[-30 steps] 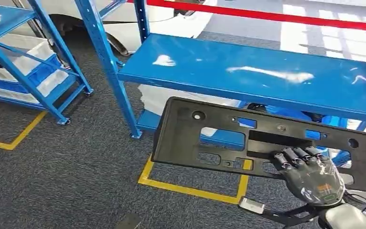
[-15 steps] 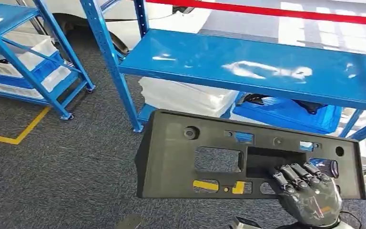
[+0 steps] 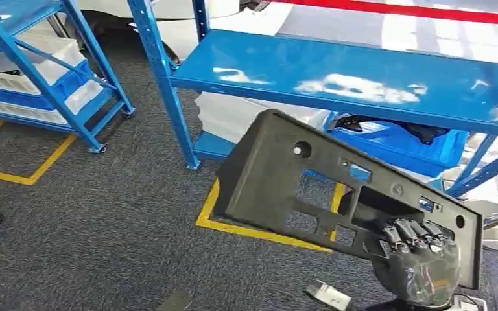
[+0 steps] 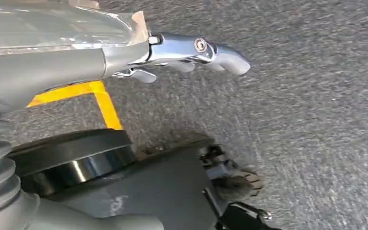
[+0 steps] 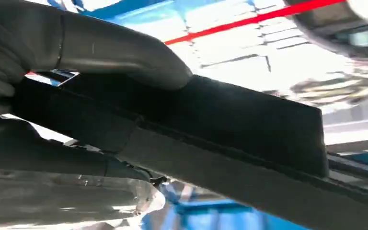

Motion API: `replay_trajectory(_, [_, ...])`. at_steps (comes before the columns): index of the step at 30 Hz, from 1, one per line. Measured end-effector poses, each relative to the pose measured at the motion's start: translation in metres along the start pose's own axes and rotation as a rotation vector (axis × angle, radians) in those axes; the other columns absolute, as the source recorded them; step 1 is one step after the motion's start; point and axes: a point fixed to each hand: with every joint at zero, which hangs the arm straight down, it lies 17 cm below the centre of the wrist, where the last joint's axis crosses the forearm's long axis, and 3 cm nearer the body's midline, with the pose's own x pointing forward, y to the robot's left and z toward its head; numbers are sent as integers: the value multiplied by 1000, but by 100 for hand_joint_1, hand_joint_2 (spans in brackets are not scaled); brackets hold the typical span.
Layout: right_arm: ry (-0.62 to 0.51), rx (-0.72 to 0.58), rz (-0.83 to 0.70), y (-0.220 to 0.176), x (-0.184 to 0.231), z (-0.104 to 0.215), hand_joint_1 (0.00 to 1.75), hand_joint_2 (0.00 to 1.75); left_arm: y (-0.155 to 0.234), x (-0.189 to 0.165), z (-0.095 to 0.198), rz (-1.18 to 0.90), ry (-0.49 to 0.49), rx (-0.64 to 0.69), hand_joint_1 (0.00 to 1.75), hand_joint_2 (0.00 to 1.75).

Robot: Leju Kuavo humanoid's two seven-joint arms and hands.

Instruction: Take the parts from the cabinet and place them on the table.

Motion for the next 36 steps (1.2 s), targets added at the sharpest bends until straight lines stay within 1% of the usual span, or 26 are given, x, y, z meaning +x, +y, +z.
replay_trajectory(3, [33,-17,-35,-3,3,0,175,175,1,2,-1,-4,-4,-1,0,175])
replay_trajectory(12, [30,-29,-76,-7,13,0,175,175,1,3,-1,-4,-12,1,0,175])
replay_trajectory(36, [35,-31,-82,-12,18,6,175,175,-1,-2,0,-2,10,-2,0,175])
